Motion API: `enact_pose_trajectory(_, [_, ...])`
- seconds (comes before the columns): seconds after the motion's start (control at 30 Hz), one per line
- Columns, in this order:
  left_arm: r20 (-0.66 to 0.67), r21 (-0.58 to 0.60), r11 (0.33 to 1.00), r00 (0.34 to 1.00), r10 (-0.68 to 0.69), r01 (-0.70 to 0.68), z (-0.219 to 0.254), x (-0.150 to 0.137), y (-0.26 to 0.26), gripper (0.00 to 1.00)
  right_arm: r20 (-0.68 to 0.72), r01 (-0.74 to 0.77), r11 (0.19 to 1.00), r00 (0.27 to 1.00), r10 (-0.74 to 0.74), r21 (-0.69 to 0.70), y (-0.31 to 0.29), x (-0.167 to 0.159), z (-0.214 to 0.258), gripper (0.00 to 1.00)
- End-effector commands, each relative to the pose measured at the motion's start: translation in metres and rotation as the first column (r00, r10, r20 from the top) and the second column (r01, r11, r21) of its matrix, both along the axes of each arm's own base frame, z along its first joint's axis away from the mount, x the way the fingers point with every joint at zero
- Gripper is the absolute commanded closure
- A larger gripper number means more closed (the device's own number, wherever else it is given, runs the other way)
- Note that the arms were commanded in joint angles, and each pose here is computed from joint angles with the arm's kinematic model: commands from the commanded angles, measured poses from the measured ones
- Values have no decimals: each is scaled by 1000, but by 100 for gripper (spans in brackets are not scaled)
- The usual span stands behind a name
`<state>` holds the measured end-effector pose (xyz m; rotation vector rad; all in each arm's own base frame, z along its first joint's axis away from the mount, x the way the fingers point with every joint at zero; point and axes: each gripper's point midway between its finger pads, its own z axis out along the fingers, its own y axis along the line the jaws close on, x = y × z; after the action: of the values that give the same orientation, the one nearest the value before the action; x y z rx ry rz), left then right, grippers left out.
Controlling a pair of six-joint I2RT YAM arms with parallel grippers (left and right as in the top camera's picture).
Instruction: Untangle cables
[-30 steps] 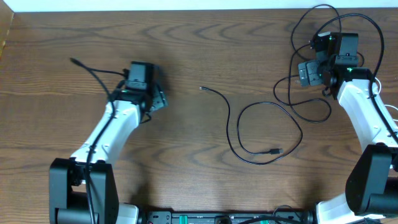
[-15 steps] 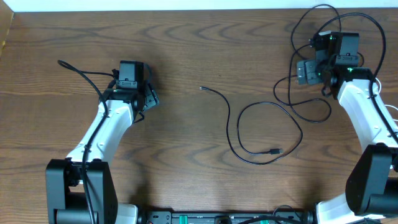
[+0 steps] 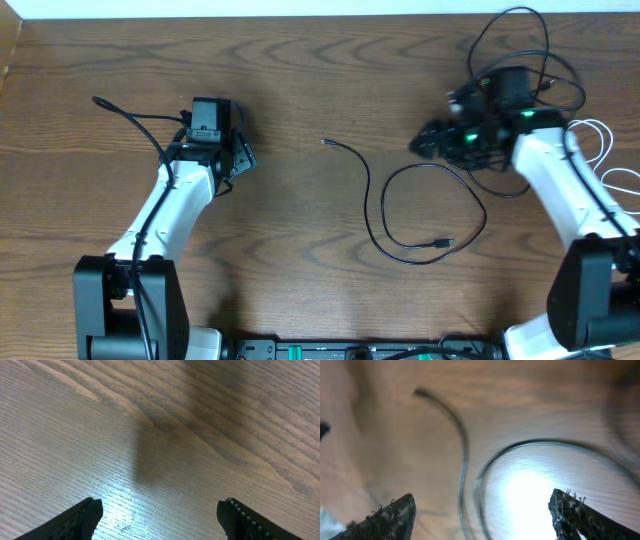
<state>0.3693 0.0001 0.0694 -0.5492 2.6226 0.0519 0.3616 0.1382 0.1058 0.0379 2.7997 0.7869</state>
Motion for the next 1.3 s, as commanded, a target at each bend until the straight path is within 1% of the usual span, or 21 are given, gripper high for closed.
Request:
enact_pose_trajectory(0.0, [19, 16, 1000, 1000, -1, 1, 7, 5, 4, 21, -23, -53, 997, 998, 52, -61, 24, -17, -10, 18])
enact_pose_trajectory(0.07, [18, 16, 1000, 1000, -1, 1, 7, 5, 4, 21, -12, -75, 988, 997, 74, -136, 31, -22, -16, 15])
enact_pose_trajectory(0.13, [18, 16, 1000, 1000, -1, 1, 7, 5, 4, 21, -16, -62, 979, 998, 60, -194, 39, -28, -21, 13])
enact_pose_trajectory(0.27, [17, 16, 1000, 1000, -1, 1, 6, 5, 4, 21, -21, 24, 955, 999, -32, -297, 45, -38, -32, 15])
enact_pose_trajectory(0.47, [17, 16, 1000, 1000, -1, 1, 6, 5, 4, 21, 12, 118, 899, 992, -125, -422, 44, -54, -47, 15])
enact_pose_trajectory(0.57, [17, 16, 1000, 1000, -1, 1, 6, 5, 4, 21, 20, 125, 896, 991, -129, -426, 49, -60, -55, 13])
enact_pose_trajectory(0.73, [17, 16, 1000, 1000, -1, 1, 6, 5, 4, 21, 43, 122, 910, 992, -114, -397, 62, -66, -69, 14])
enact_pose_trajectory(1.07, [16, 16, 1000, 1000, -1, 1, 6, 5, 4, 21, 93, 119, 929, 991, -91, -350, 77, -66, -78, 16])
enact_pose_trajectory(1.1, [17, 16, 1000, 1000, -1, 1, 6, 5, 4, 21, 98, 111, 931, 992, -81, -347, 79, -66, -79, 16])
enact_pose_trajectory(1.17, [16, 16, 1000, 1000, -1, 1, 6, 5, 4, 21, 109, 20, 939, 994, 18, -342, 86, -66, -77, 21])
enact_pose_trajectory(1.2, [16, 16, 1000, 1000, -1, 1, 6, 5, 4, 21, 106, -19, 941, 993, 58, -339, 89, -66, -76, 22])
enact_pose_trajectory(1.27, [17, 16, 1000, 1000, -1, 1, 6, 5, 4, 21, 75, -39, 944, 995, 67, -327, 88, -67, -70, 22])
